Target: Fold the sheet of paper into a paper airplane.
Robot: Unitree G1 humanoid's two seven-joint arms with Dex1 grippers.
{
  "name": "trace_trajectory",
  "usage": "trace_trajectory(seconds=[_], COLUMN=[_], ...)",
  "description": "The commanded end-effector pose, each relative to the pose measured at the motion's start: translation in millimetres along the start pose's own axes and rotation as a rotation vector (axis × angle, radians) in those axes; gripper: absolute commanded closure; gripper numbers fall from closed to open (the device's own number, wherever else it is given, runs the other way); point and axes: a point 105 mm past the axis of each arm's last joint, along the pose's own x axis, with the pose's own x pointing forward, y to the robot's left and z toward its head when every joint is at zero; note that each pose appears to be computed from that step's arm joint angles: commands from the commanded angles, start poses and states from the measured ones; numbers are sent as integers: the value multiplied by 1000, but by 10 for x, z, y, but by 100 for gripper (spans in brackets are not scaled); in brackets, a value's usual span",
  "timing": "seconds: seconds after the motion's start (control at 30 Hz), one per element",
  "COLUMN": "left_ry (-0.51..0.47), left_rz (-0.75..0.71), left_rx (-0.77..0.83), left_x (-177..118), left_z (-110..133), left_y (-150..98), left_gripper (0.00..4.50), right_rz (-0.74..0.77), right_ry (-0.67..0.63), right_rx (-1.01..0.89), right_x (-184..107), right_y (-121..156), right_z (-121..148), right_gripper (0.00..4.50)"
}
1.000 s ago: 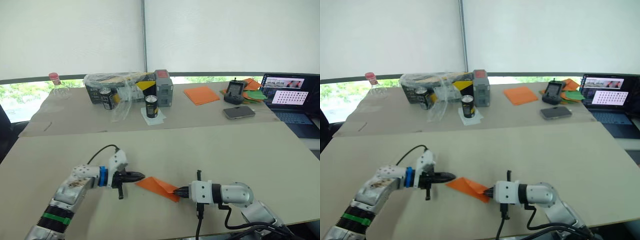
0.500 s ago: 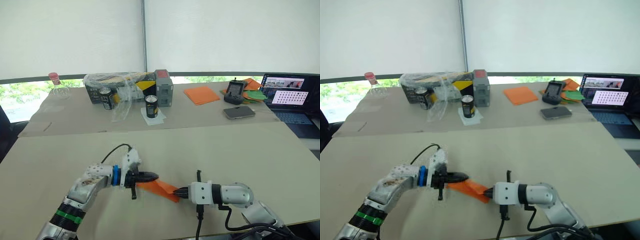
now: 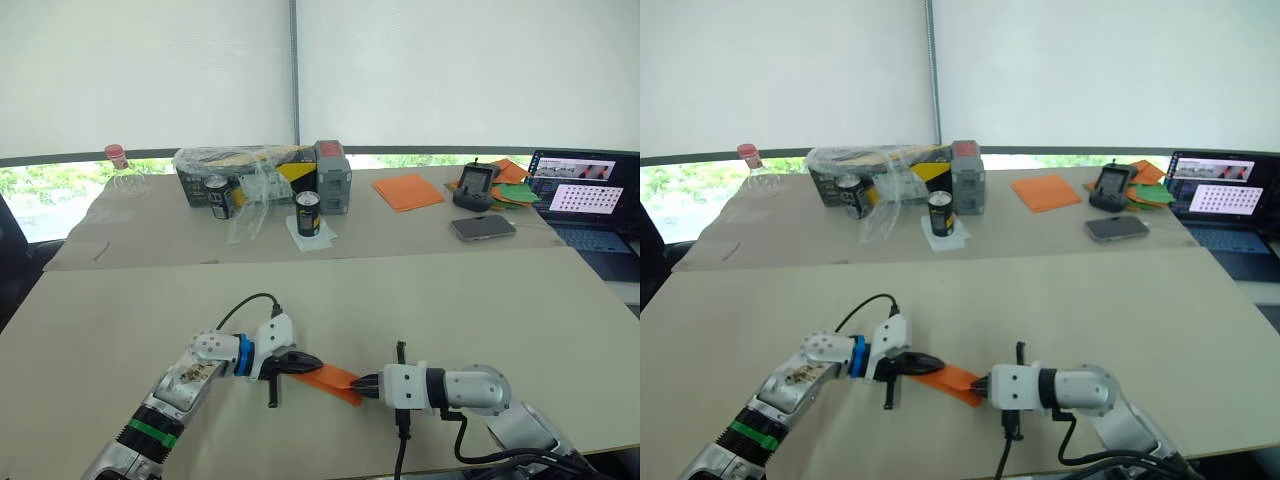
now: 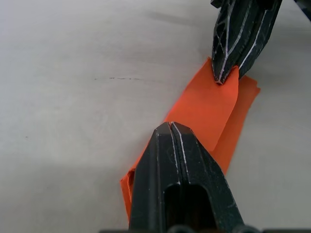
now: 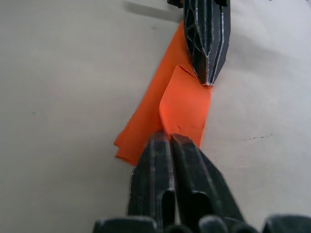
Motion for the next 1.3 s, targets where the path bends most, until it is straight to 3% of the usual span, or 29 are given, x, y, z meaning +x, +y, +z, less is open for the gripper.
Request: trace_trajectory(seconds=[0.03,0.17,0.2,0.3,0.4,0.5,0.63,0.9,1.3], left_ry=[107,104,101,90,85,80,72,85,89], left_rz=[-10,-1,2,9,21,28,47,40,35], left_rx=[-64,-74,-78,-89,-97,-102,-111,-111,-118], left_x=[-10,-15,-16,-19,-18,-19,-27,-5,52], left_z=[-307,-313,-309,-296,-286,-272,-256,-267,-297], left_y=[-77,-67,-64,-52,-35,-23,0,-11,-75], left_gripper=[450,450,450,450,450,450,450,450,450], right_rz=[84,68,66,-13,-110,-164,-174,-146,-149], right_ry=[37,39,17,-36,-47,-67,-54,-20,31], right_rx=[54,78,170,293,323,349,419,488,588], right_x=[-115,-308,-363,-443,-370,-243,8,296,251], right_y=[126,54,42,-123,-272,-339,-311,-310,-130], right_z=[-26,102,150,245,232,239,182,100,-82], right_gripper=[289,161,122,122,204,321,447,447,447])
